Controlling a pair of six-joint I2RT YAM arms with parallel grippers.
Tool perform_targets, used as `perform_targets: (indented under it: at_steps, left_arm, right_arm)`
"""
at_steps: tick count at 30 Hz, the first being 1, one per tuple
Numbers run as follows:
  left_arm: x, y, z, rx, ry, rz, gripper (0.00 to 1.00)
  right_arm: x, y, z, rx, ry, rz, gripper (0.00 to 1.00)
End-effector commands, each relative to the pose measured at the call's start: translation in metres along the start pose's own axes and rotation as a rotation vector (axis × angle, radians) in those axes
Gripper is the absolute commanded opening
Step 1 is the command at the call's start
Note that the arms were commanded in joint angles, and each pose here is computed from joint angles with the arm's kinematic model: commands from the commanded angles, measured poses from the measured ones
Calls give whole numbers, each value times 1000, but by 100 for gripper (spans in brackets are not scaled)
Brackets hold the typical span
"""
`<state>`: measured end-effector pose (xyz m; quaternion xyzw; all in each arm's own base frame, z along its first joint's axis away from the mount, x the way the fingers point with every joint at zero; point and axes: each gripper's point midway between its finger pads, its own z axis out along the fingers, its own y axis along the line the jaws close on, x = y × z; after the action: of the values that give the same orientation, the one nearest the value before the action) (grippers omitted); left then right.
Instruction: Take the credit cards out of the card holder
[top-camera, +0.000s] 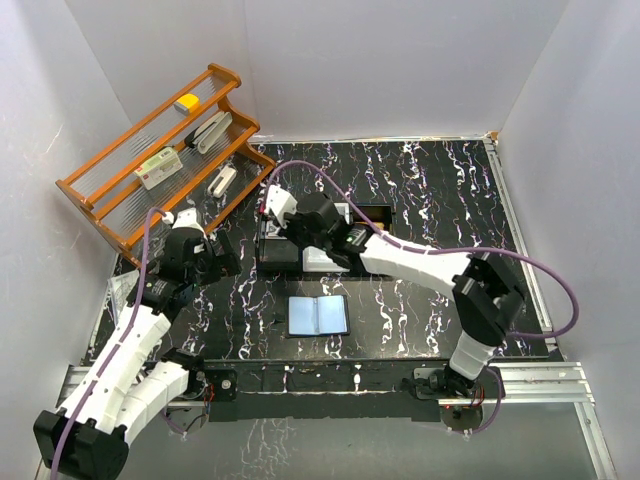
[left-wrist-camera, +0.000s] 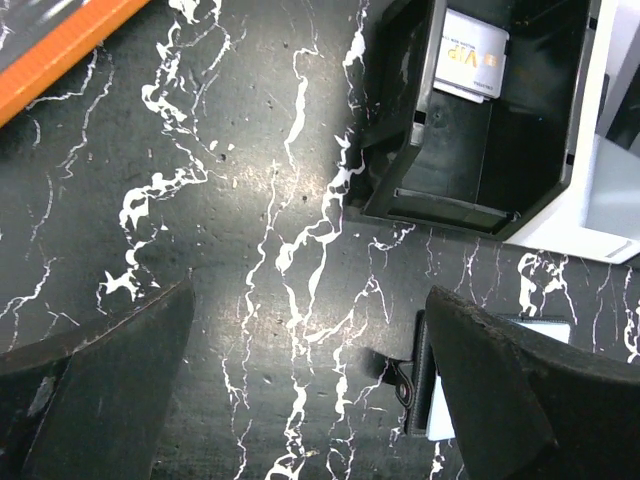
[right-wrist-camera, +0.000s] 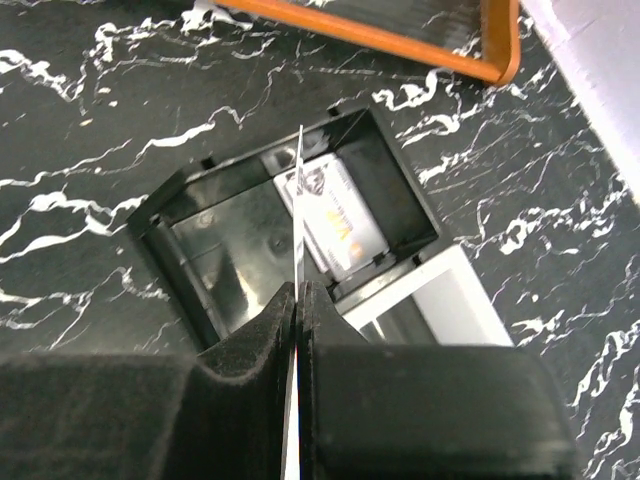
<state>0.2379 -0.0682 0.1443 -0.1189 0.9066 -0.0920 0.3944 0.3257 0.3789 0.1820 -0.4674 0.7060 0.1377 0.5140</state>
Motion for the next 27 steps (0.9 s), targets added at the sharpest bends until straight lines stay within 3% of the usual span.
perform_targets:
  at_steps: [1,7,27]
  left_arm:
    - [-10,12,-3,-57,-56,8,99]
    - [-10,17,-9,-81,-64,-22,99]
    - [-12,17,-13,-75,-80,-33,99]
  right_arm:
    - [-32,-17,18,58,-50,-109,0]
    - [-11,-26,49,104,40,-260,0]
    - [25,-41,99,162,215,-475,0]
